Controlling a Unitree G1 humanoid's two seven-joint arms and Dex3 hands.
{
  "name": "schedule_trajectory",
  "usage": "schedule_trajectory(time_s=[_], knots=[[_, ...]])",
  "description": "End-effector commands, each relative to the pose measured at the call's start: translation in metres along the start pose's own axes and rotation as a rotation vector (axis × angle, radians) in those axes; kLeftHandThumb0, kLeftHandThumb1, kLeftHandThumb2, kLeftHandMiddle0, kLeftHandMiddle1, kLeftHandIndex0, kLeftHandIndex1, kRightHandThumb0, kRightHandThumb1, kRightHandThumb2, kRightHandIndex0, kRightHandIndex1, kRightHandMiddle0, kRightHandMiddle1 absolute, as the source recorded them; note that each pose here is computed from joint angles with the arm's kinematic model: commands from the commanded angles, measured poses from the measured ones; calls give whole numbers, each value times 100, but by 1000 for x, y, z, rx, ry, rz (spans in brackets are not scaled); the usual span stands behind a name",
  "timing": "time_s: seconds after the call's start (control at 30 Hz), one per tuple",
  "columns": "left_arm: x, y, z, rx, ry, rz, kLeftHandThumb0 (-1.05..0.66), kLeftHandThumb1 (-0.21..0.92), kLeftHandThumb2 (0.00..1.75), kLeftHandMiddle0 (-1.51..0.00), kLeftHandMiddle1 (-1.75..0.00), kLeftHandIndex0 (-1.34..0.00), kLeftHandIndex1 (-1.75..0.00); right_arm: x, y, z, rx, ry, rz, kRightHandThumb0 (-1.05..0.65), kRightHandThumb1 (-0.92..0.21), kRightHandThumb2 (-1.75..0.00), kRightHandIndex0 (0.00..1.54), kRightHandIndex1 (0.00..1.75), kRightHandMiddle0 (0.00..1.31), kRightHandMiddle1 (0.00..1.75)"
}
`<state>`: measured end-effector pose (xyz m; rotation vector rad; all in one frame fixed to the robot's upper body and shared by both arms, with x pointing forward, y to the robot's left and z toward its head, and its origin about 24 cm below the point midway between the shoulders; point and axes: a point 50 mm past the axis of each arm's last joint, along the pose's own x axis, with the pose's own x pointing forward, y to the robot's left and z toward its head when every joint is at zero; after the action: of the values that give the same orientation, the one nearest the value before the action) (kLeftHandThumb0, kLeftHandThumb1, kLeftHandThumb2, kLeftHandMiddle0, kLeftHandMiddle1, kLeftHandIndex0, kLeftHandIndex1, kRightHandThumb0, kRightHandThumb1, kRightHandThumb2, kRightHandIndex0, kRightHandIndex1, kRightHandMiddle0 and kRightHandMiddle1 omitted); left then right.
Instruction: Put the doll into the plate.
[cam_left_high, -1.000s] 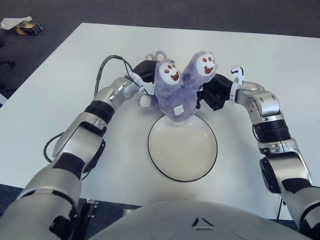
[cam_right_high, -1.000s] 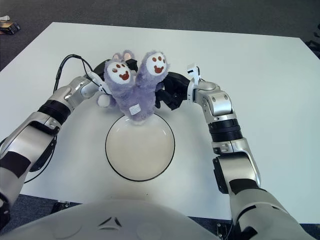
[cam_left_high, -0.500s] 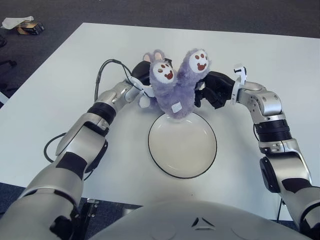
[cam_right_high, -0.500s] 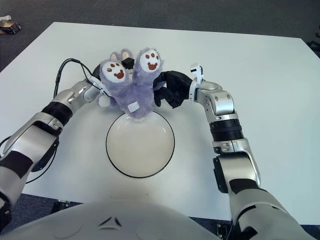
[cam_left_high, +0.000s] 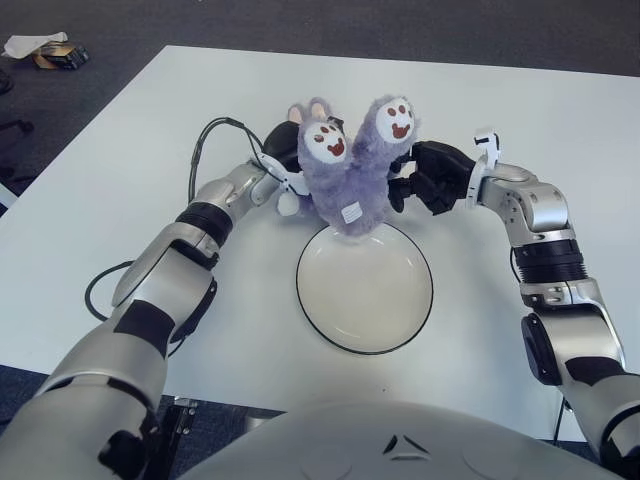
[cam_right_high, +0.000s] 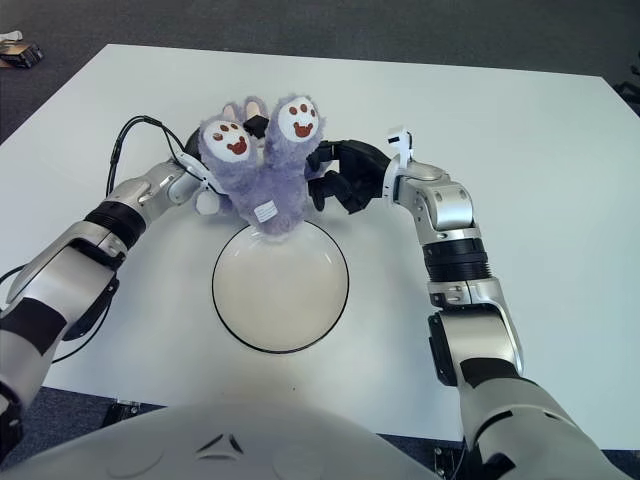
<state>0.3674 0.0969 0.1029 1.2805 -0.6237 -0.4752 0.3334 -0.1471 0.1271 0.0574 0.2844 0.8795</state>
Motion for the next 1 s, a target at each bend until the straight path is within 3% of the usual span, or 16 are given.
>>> schedule_trajectory(time_s=[0.0,0.33,0.63,0.97], knots=[[-13,-6,-16,-4,89,-56,-53,16,150,-128,-175,-73,-175,-12,-10,-5,53,1,-71,0,5,-158,104,129,70,175],[-22,-3,-22,-106,142,21,-55,12,155,-133,-175,-77,-175,-29,-26,-19,109,10,-243,0,-2,-150,101,126,65,175],[-28,1,-27,-277,190,80,-57,10,158,-136,-175,-79,-175,-25,-43,-37,163,16,-333,0,-8,-142,99,119,64,175],[-26,14,-24,-332,186,138,-57,10,158,-137,-175,-79,-175,-24,-45,-56,172,93,-407,0,-9,-150,89,150,54,175]])
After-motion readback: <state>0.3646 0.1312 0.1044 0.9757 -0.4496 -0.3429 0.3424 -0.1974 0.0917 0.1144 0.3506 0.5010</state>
